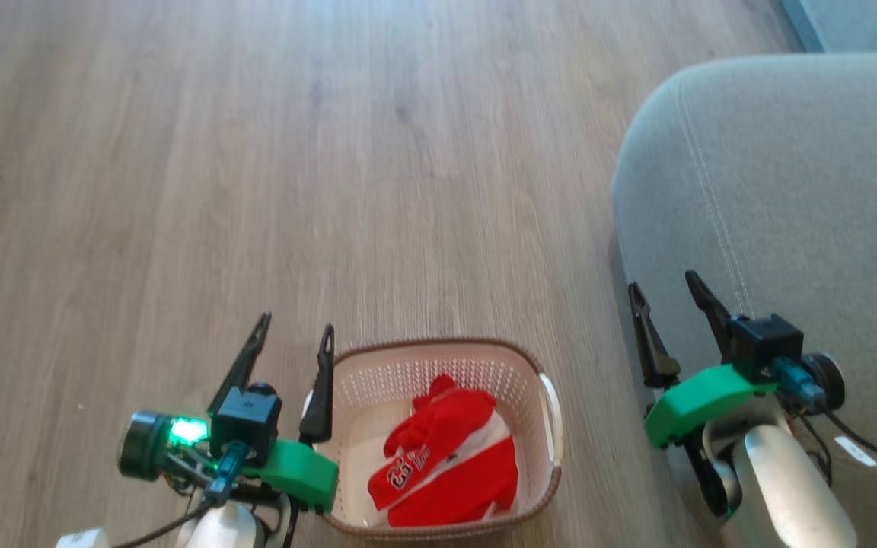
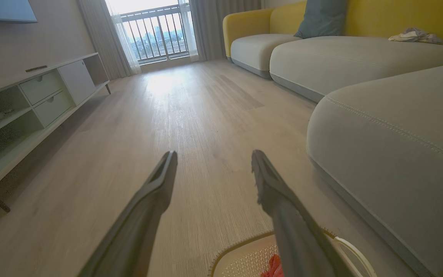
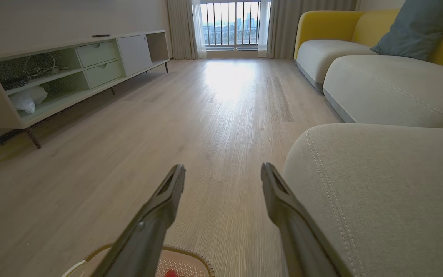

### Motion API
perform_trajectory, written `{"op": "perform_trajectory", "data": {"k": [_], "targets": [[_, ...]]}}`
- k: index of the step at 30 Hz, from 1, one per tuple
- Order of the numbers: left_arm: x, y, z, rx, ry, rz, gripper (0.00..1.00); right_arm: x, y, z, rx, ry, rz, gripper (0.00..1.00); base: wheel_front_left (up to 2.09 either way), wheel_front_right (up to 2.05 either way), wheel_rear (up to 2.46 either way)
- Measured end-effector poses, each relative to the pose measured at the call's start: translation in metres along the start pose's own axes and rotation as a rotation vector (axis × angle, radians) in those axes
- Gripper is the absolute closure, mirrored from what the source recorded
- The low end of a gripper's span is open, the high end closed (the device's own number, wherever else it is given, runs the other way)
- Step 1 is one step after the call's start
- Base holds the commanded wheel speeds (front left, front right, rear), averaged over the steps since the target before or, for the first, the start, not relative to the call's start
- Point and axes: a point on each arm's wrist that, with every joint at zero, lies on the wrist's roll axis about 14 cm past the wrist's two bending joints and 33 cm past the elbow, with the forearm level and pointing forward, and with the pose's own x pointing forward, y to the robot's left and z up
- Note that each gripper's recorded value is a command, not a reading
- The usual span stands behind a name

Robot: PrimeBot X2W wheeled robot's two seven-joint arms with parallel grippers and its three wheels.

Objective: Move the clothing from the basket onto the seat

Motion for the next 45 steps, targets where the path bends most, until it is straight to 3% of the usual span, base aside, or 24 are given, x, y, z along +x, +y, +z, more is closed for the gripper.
{"op": "perform_trajectory", "data": {"k": [10, 16, 24, 32, 45], "targets": [[0.024, -0.031, -0.086, -0.064, 0.239, -0.141, 0.0, 0.024, -0.026, -0.018, -0.045, 0.04, -0.049, 0.0, 0.0, 0.0, 0.0], [0.025, -0.061, -0.163, -0.195, 0.471, -0.28, 0.0, 0.033, -0.046, -0.047, -0.056, 0.103, -0.09, 0.0, 0.0, 0.0, 0.0], [0.053, -0.095, -0.217, -0.148, 0.565, -0.446, 0.0, 0.045, -0.064, -0.077, -0.069, 0.155, -0.123, 0.0, 0.0, 0.0, 0.0], [0.033, -0.121, -0.297, -0.1, 0.766, -0.599, 0.0, 0.045, -0.072, -0.117, -0.059, 0.241, -0.13, 0.0, 0.0, 0.0, 0.0], [0.022, -0.163, -0.376, -0.018, 0.929, -0.81, 0.0, 0.033, -0.092, -0.15, -0.052, 0.324, -0.182, 0.0, 0.0, 0.0, 0.0]]}}
